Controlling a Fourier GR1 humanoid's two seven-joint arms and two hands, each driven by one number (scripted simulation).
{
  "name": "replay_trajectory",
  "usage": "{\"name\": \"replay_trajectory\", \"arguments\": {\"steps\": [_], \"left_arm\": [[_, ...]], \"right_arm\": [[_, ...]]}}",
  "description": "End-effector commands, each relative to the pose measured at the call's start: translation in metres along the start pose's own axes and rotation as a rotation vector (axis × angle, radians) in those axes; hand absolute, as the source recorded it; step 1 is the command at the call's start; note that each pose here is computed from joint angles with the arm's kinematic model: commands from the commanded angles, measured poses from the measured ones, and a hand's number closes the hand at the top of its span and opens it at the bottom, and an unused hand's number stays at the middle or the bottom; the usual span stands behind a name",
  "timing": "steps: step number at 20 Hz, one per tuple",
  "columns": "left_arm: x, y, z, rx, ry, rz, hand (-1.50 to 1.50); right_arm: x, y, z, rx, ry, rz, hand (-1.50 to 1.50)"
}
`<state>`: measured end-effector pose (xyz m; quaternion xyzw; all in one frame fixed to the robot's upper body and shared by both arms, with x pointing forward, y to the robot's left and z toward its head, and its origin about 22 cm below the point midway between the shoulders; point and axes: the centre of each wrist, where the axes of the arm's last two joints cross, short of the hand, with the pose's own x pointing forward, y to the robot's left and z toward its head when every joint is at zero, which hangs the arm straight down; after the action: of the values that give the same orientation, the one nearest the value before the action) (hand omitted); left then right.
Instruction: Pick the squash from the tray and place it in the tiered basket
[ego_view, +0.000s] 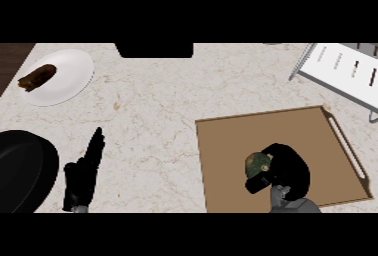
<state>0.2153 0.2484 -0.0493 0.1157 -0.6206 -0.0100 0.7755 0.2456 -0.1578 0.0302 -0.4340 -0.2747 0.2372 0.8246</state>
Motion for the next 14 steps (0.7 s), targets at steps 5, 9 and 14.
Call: {"name": "replay_trajectory", "arguments": {"steps": [5,9,14], "left_arm": [[-0.001,-0.01,0.004,-0.004,0.039,-0.006,0.0],[-0.004,0.001,0.004,0.031,0.046,0.004,0.0],[-0.006,-0.011,0.015,-0.009,0.038,0.002,0.0]], "right_arm": [[-0.008,-0.015,-0.045,-0.074,0.026,0.156,1.5],[-0.102,-0.098,-0.098,-0.04,-0.155,0.254,1.5],[-0.165,-0.191,-0.136,-0.131,-0.254,0.171,1.5]]}}
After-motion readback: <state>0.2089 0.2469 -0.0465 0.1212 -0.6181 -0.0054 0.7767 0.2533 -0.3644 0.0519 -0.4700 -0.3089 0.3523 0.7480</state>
